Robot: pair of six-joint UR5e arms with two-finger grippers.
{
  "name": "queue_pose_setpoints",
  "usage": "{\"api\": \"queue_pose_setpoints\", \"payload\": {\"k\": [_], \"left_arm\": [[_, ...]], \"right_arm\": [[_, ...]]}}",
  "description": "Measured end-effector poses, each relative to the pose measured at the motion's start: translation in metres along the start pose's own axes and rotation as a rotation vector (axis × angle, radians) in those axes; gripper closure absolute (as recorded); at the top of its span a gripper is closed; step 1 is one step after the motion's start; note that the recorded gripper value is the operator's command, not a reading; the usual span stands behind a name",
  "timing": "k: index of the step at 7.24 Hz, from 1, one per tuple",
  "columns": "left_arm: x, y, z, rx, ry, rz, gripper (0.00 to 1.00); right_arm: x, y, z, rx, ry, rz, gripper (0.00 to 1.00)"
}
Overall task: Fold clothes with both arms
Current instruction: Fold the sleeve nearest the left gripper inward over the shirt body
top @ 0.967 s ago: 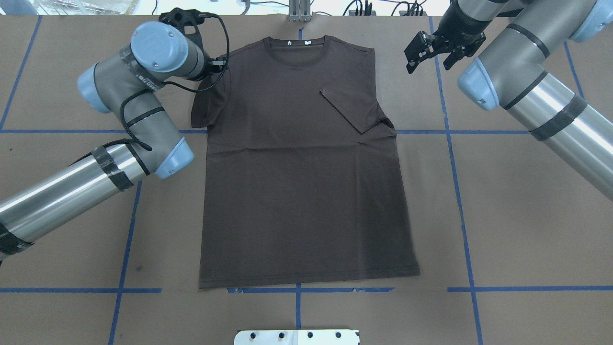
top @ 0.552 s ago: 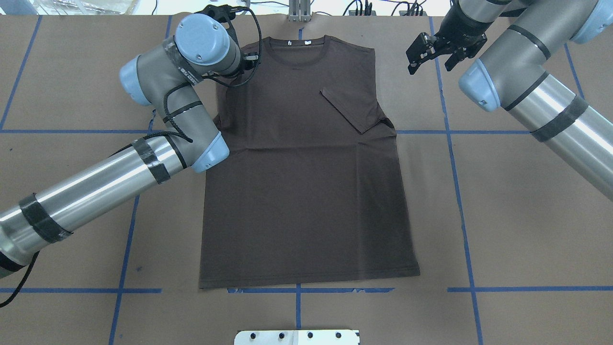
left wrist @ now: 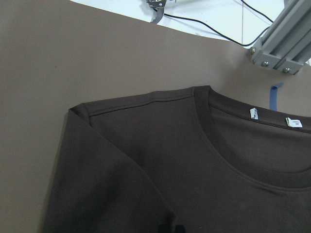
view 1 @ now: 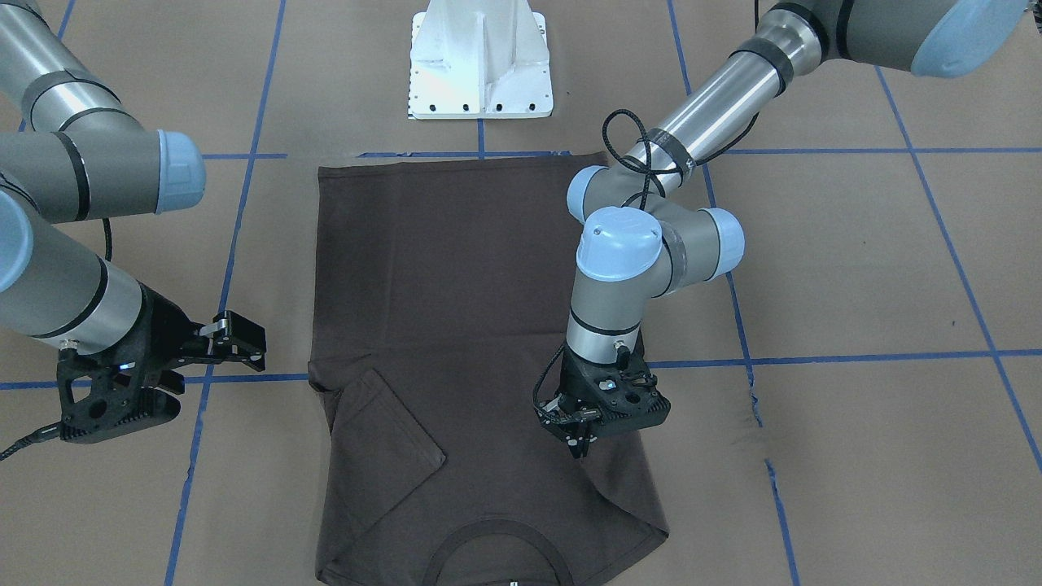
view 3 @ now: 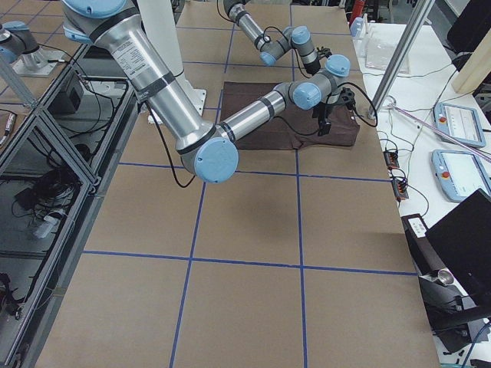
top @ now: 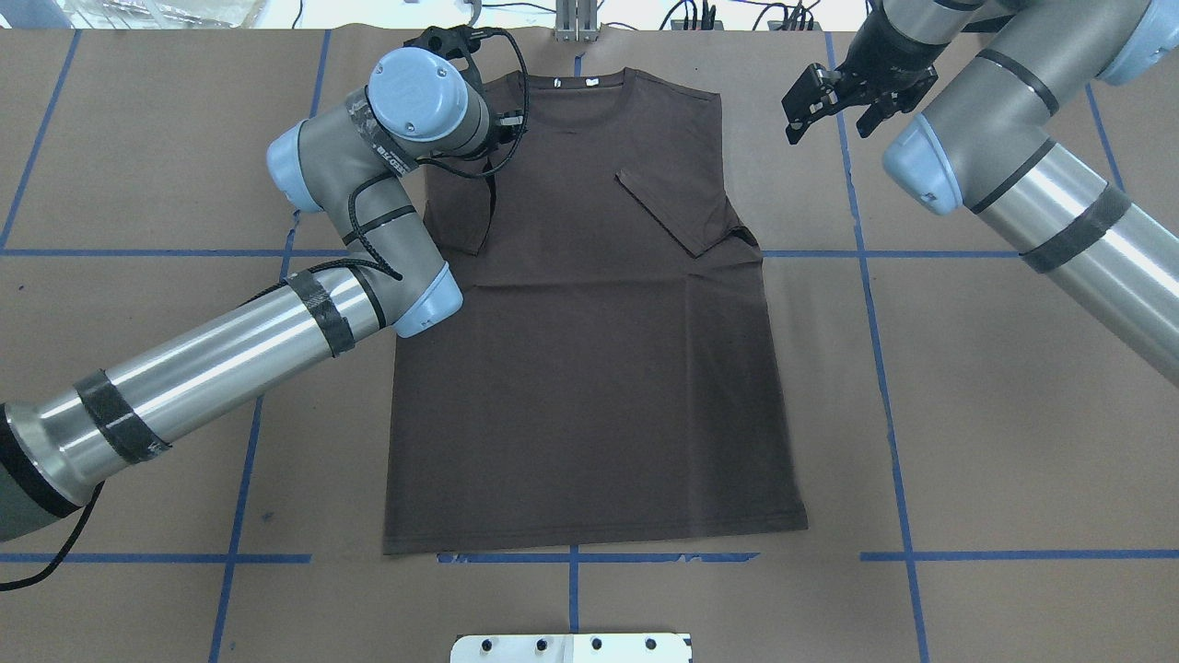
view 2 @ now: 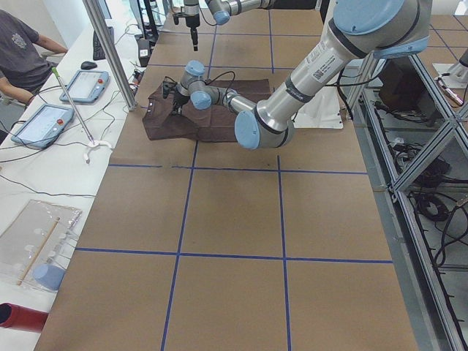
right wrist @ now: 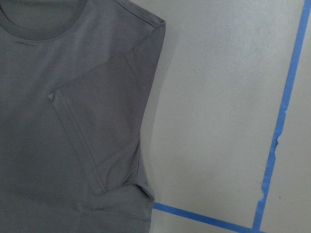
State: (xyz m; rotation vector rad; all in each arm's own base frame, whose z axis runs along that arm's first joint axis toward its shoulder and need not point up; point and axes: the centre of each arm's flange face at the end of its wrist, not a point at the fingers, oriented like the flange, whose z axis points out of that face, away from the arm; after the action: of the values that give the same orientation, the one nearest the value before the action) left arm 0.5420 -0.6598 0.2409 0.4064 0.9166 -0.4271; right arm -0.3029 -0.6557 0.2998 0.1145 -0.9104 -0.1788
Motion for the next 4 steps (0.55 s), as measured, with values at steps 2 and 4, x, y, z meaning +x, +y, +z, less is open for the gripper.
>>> {"api": "queue_pose_setpoints", "payload": {"k": [2, 4], "left_arm": [[0.004, 0.000, -0.004, 0.005, 0.025, 0.006, 0.00], [0.004, 0.005, -0.015, -0.036, 0.056, 0.016, 0.00]], "right_arm": [[0.001, 0.000, 0.001, -0.001, 0.000, 0.002, 0.00], [0.002, 0.010, 0.005, -0.002, -0.001, 0.049, 0.00]]}}
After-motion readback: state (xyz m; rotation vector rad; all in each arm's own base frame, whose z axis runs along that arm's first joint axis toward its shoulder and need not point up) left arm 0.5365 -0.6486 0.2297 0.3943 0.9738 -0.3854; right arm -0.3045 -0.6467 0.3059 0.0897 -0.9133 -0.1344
